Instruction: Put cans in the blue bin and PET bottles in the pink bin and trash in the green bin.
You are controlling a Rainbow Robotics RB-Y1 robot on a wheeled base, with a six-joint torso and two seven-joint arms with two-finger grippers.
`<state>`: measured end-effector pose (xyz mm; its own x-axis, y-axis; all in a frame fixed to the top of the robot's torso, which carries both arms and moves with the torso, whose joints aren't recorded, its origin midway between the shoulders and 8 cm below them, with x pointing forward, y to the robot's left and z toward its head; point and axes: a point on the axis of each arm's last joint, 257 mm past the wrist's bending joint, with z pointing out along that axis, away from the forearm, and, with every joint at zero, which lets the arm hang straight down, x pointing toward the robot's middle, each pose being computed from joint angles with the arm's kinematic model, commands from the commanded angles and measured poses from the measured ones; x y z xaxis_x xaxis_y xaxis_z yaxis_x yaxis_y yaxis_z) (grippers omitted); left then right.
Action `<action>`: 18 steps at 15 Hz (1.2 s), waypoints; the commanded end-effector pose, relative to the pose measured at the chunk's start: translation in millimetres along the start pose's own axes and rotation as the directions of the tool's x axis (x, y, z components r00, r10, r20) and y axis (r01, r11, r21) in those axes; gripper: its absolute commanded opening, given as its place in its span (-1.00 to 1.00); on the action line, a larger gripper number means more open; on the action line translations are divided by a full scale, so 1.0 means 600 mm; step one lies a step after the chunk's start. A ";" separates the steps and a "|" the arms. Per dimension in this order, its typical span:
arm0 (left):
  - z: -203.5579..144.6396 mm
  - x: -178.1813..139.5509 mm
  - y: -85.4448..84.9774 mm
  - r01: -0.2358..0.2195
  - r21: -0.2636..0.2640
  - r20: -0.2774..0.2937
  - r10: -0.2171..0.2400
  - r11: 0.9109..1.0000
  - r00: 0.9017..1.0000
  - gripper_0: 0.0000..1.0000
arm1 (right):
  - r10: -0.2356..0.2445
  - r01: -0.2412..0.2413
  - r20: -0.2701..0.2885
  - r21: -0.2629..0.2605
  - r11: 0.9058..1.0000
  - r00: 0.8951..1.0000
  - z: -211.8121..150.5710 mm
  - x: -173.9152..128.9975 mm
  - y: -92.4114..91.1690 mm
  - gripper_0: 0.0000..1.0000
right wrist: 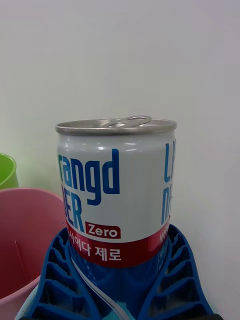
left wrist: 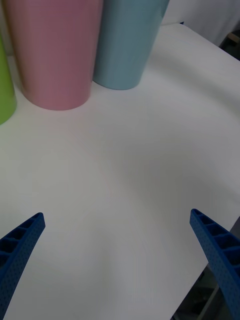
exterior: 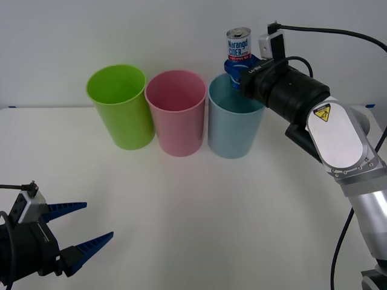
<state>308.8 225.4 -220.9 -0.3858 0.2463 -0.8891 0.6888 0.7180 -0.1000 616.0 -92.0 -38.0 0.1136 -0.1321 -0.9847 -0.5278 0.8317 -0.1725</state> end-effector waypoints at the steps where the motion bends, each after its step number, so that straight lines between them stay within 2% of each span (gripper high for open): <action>1: 0.000 0.000 0.000 0.000 0.000 0.000 0.000 1.000 1.000 0.98 | -0.009 0.009 -0.023 -0.006 1.000 1.000 0.004 0.017 0.008 -1.00; 4: 0.000 0.000 0.000 0.000 0.000 0.000 0.000 1.000 1.000 0.99 | -0.019 0.019 -0.044 0.004 1.000 0.999 0.005 0.033 0.001 -1.00; 8: 0.000 0.000 0.000 0.000 0.000 0.000 0.000 1.000 1.000 0.98 | -0.024 0.024 -0.051 0.001 1.000 0.998 0.006 0.038 0.006 -0.98; 9: 0.000 0.000 0.000 0.000 0.000 0.000 0.000 1.000 1.000 0.99 | -0.024 0.024 -0.051 0.000 1.000 0.998 0.006 0.038 0.008 -0.33; 10: 0.000 0.000 0.000 0.000 0.000 0.000 0.000 1.000 1.000 0.99 | -0.023 0.023 -0.050 -0.001 1.000 0.998 0.006 0.037 0.008 0.82; 11: 0.000 0.000 0.000 0.000 0.000 0.000 0.000 1.000 1.000 0.98 | -0.021 0.021 -0.049 -0.002 1.000 0.999 0.006 0.036 0.008 1.00; 18: 0.000 0.000 0.000 0.000 0.000 0.000 0.000 1.000 1.000 0.99 | -0.012 0.012 -0.044 -0.003 1.000 0.999 0.005 0.034 0.007 1.00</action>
<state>308.8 225.4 -220.9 -0.3858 0.2463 -0.8891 0.6888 0.7180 -0.1000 619.0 -90.2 -59.0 0.0825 -0.1678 -0.9824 -0.5285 0.8283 -0.1859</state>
